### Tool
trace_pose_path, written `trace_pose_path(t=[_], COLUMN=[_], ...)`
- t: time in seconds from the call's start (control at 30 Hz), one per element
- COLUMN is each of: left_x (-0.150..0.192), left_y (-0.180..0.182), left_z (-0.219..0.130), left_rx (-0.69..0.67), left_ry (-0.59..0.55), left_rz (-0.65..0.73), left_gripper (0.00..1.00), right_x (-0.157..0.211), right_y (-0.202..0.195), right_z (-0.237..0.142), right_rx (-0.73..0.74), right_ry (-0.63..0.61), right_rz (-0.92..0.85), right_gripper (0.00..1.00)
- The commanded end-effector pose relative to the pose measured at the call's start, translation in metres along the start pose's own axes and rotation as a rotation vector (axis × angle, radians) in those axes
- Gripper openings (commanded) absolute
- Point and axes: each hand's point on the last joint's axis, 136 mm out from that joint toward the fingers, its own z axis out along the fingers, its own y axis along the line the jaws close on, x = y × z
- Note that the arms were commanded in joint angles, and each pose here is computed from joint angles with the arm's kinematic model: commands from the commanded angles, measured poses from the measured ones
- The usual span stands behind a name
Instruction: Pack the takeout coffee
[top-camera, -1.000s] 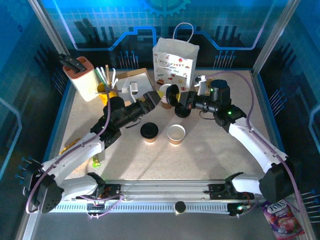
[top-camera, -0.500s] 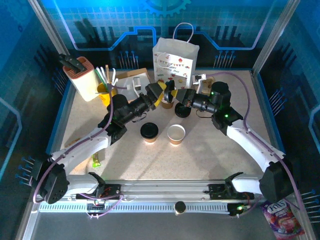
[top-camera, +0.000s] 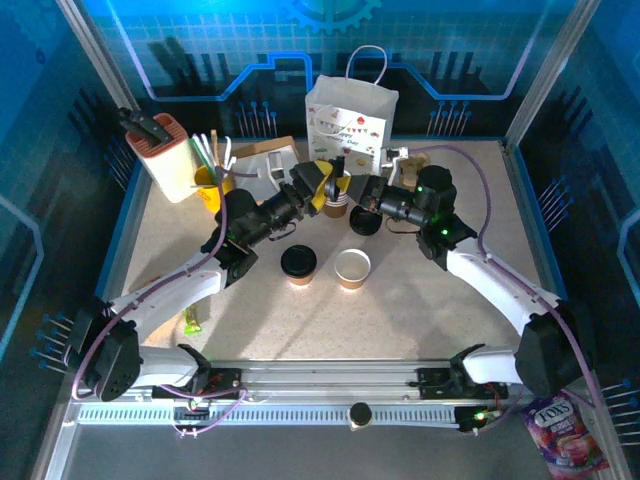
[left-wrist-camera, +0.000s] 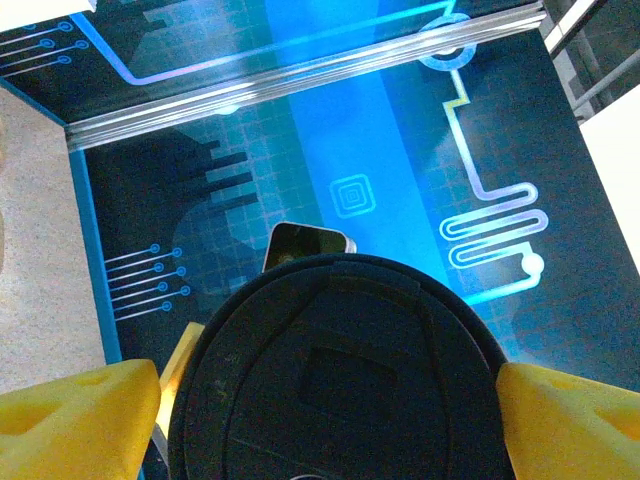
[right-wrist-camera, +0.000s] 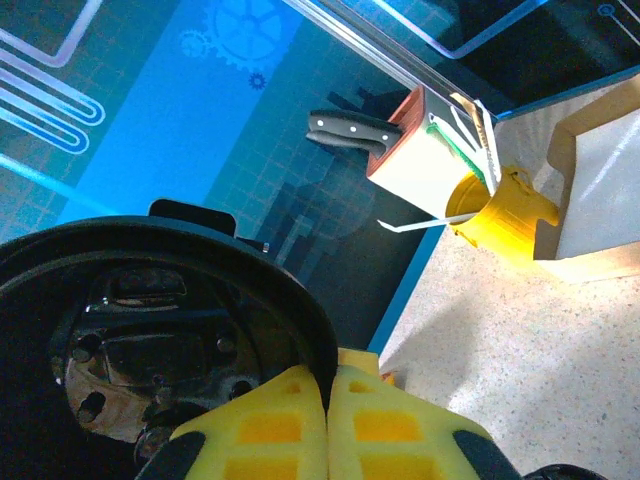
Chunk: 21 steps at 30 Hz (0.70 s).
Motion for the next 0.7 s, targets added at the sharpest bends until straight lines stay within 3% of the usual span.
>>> trace_pose_path(t=[0.0,0.67], left_x=[0.002,-0.001], left_y=[-0.017,-0.008], left_z=[0.002,0.002], left_rx=[0.068,0.049], left_ry=[0.005,-0.017], left_rz=[-0.023,-0.028], left_gripper=[0.86,0.73], right_x=[0.0,0.006], right_y=[0.008,-0.006], right_z=[0.006,0.016], right_rx=[-0.047,-0.029], right_ry=[-0.014,-0.002], right_rz=[-0.005,0.012], right_gripper=[0.07,0.09])
